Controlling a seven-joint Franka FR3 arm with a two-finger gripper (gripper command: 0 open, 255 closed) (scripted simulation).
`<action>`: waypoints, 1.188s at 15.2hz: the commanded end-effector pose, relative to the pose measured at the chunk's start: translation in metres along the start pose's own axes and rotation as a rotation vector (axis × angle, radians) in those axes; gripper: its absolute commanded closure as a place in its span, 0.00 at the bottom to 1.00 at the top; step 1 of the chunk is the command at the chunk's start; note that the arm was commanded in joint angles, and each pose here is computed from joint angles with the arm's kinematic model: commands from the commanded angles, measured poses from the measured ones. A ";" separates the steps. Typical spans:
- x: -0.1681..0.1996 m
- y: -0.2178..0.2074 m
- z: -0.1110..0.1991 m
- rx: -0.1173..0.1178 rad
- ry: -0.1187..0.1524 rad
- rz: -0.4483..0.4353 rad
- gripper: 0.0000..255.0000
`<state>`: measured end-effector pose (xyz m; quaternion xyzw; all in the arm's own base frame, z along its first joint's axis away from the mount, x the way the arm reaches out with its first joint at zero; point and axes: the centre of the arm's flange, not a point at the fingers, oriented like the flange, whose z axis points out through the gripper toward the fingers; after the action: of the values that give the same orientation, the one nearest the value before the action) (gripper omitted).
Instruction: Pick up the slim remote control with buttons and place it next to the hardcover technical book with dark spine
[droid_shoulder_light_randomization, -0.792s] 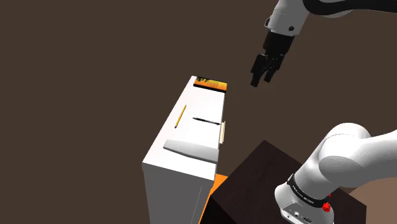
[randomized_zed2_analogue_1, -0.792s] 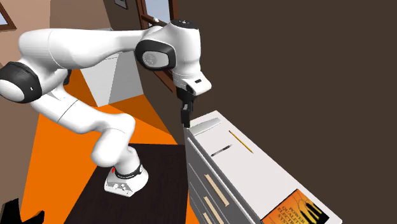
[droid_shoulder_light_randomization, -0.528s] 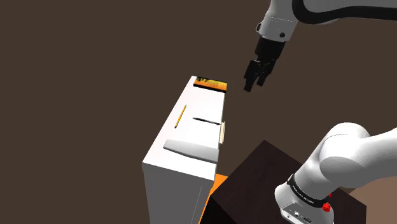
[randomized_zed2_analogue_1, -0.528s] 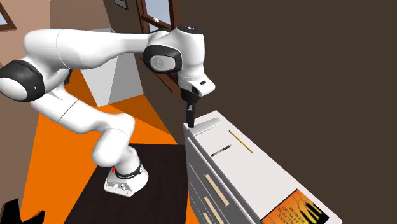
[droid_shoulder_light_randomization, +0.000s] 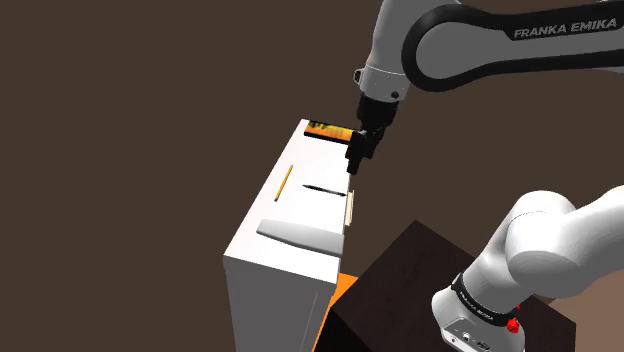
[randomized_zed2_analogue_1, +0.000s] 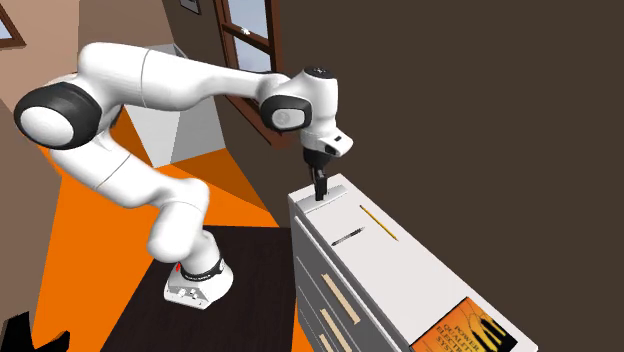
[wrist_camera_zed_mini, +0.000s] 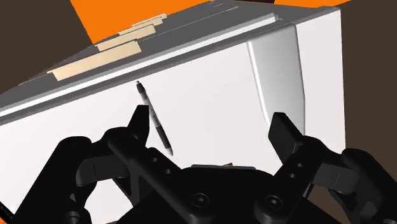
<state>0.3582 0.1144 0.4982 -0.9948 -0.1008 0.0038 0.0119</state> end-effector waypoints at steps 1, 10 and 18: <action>0.010 -0.017 0.017 -0.004 0.001 -0.054 0.00; 0.047 -0.099 0.098 -0.025 -0.004 -0.290 0.00; 0.056 -0.136 0.155 -0.034 -0.006 -0.394 0.00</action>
<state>0.3850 0.2618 0.3518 -0.9562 -0.2926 0.0029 -0.0050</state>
